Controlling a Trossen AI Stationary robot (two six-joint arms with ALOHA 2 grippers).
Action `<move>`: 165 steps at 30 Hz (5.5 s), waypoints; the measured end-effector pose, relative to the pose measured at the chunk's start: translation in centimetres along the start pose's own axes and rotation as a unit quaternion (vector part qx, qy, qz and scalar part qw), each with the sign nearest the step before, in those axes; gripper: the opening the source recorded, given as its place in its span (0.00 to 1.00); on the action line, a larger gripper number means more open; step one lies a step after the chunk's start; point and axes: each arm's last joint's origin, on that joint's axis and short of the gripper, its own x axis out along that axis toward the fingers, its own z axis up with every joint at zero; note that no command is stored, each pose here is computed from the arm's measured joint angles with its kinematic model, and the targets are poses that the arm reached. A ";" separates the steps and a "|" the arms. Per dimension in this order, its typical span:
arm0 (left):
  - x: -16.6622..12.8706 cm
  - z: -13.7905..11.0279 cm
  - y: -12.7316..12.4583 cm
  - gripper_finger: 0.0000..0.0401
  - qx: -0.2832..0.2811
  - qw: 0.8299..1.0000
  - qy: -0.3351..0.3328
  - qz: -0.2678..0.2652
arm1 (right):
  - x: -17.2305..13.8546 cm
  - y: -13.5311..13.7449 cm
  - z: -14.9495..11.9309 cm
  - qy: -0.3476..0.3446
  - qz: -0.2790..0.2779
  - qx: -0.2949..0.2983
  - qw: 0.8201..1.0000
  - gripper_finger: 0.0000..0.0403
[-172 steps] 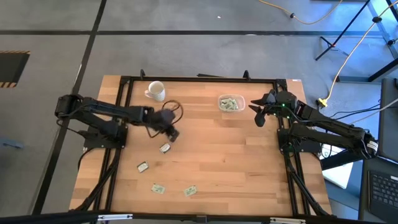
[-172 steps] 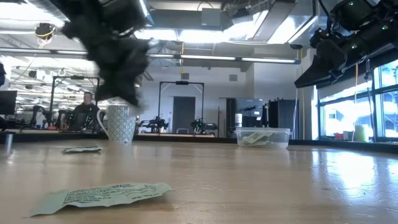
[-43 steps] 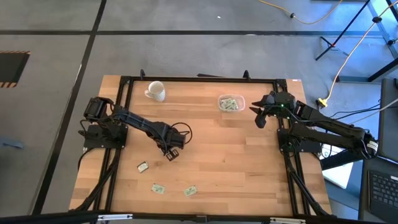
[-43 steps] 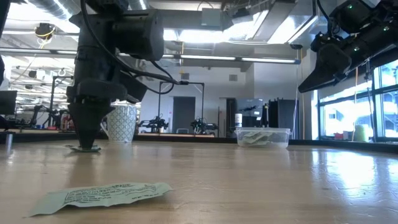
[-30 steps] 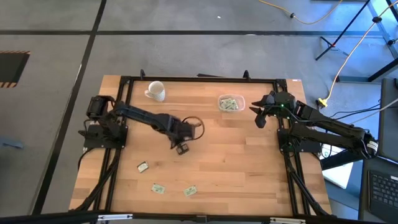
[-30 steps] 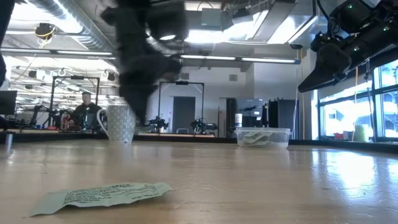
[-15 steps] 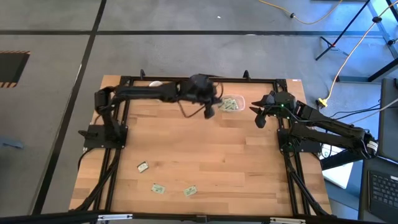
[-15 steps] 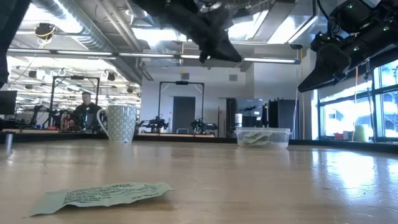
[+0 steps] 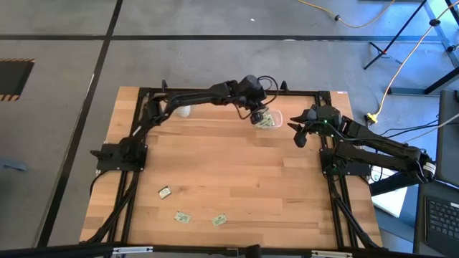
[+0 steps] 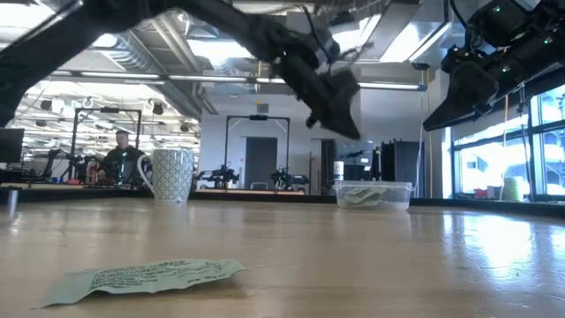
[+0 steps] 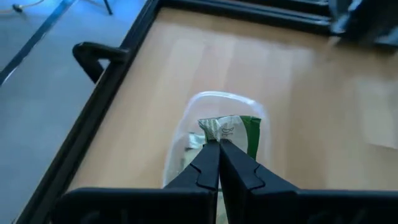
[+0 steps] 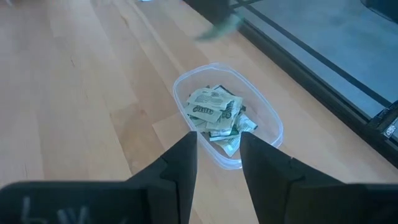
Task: Pick and place items into bin
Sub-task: Put the truvia packet into the transparent bin
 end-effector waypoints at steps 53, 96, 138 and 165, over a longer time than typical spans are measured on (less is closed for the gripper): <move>-17.6 -11.0 -15.3 0.25 -0.063 0.942 0.327 0.027 | 0.1 0.0 -0.3 0.020 0.001 -0.011 1.000 0.31; -22.1 -31.5 -24.0 0.15 -0.360 0.833 0.392 0.151 | 0.1 0.0 -0.2 0.013 0.000 -0.011 1.000 0.31; -18.3 -12.6 -16.2 0.01 -0.002 0.982 -0.142 -0.125 | 0.1 0.0 0.5 -0.023 -0.001 -0.013 1.000 0.31; -2.1 0.0 1.0 0.01 0.103 0.994 0.004 0.034 | 0.1 0.0 0.5 -0.025 -0.001 -0.024 0.999 0.31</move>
